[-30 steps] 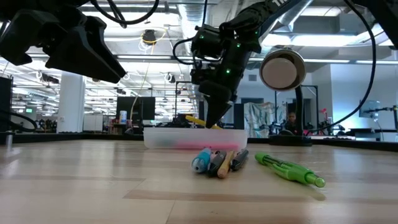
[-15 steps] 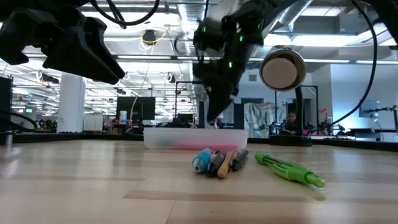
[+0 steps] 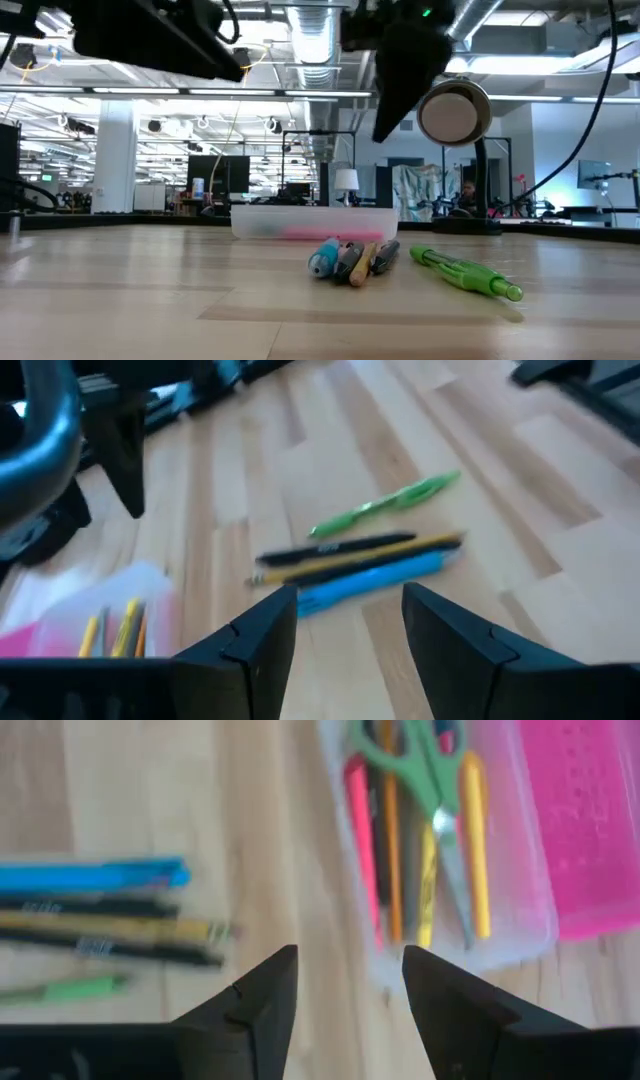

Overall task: Pick & place school supplies into a supply box
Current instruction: Put the blue pen into the supply box

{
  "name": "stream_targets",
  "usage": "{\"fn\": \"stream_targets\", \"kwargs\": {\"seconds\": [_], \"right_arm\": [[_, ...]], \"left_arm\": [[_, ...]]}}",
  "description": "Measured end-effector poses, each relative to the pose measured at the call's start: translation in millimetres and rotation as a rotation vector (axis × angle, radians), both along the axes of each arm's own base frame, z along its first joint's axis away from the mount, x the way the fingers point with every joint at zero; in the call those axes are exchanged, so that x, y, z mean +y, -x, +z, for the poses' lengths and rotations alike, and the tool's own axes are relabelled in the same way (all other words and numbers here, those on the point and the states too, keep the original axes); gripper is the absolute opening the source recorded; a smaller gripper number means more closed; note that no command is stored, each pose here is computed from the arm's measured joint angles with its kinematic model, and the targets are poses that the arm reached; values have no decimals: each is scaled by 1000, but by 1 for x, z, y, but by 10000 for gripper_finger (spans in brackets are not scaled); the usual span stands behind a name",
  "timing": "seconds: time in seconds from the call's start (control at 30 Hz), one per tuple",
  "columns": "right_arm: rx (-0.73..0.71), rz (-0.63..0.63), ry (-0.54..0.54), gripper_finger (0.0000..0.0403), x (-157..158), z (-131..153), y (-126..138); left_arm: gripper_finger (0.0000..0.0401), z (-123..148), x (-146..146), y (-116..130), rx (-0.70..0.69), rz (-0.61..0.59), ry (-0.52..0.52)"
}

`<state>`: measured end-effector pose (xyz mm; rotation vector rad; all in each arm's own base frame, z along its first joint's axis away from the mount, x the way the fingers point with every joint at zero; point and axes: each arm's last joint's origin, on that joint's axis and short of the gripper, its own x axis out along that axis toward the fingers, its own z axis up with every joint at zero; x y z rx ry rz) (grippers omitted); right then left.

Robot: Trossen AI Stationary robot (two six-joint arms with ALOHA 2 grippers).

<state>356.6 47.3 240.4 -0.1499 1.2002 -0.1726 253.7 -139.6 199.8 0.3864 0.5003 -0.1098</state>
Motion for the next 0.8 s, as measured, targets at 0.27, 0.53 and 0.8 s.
{"fn": "stream_targets", "kwargs": {"seconds": [0.27, 0.53, 0.8], "right_arm": [[29, -36, 99, 161, 62, -2, 26], [-110, 4, 204, 155, 129, 1, 58], [-337, -11, 277, 152, 182, 2, 99]], "left_arm": [[179, -13, 15, -24, -2, -121, 6], [179, -45, 21, -50, -35, -130, 12], [179, -61, 20, -75, -40, -117, 95]]}}
